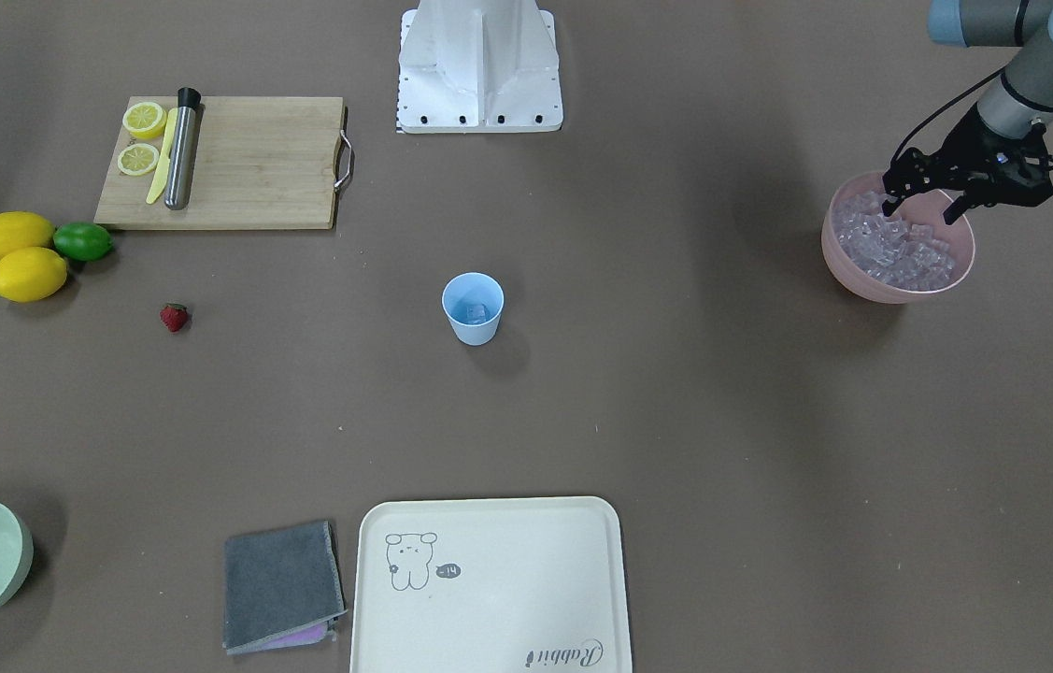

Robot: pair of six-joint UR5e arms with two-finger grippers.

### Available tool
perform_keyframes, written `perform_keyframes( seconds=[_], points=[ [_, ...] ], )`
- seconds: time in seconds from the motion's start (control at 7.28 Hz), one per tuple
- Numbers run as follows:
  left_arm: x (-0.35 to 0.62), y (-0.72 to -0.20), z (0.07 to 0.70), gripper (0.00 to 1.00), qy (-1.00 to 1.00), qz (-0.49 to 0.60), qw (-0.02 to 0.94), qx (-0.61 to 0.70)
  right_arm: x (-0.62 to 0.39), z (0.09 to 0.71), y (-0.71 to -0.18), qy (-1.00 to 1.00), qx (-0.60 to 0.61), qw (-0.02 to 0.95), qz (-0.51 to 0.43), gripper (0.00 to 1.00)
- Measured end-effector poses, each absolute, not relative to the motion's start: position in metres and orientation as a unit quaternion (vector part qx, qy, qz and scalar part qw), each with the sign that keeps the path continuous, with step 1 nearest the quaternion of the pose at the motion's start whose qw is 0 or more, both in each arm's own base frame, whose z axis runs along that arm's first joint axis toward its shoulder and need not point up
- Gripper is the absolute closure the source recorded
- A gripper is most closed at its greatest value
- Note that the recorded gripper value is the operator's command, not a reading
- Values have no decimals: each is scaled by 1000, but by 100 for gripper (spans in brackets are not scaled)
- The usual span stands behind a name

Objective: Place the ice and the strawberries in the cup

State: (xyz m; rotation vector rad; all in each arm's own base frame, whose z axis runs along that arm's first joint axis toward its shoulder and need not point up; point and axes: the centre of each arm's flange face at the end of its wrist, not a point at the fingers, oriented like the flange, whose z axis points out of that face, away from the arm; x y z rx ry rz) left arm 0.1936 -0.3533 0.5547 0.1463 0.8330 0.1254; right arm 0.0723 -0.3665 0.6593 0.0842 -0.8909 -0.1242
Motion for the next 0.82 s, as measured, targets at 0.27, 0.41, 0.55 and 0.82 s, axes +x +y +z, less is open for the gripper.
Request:
perform_keyframes(
  seconds=[0.27, 0.41, 0.55, 0.82],
  points=[
    [211, -344, 552, 11, 405, 87, 907, 76, 72, 660, -366, -431, 40, 900, -60, 0],
    [221, -338, 552, 13, 403, 99, 907, 78, 72, 660, -366, -431, 40, 900, -60, 0],
    [227, -334, 553, 16, 399, 109, 907, 80, 72, 660, -366, -430, 40, 900, -59, 0],
    [220, -325, 560, 26, 393, 125, 907, 85, 72, 660, -366, -431, 40, 900, -59, 0]
  ],
)
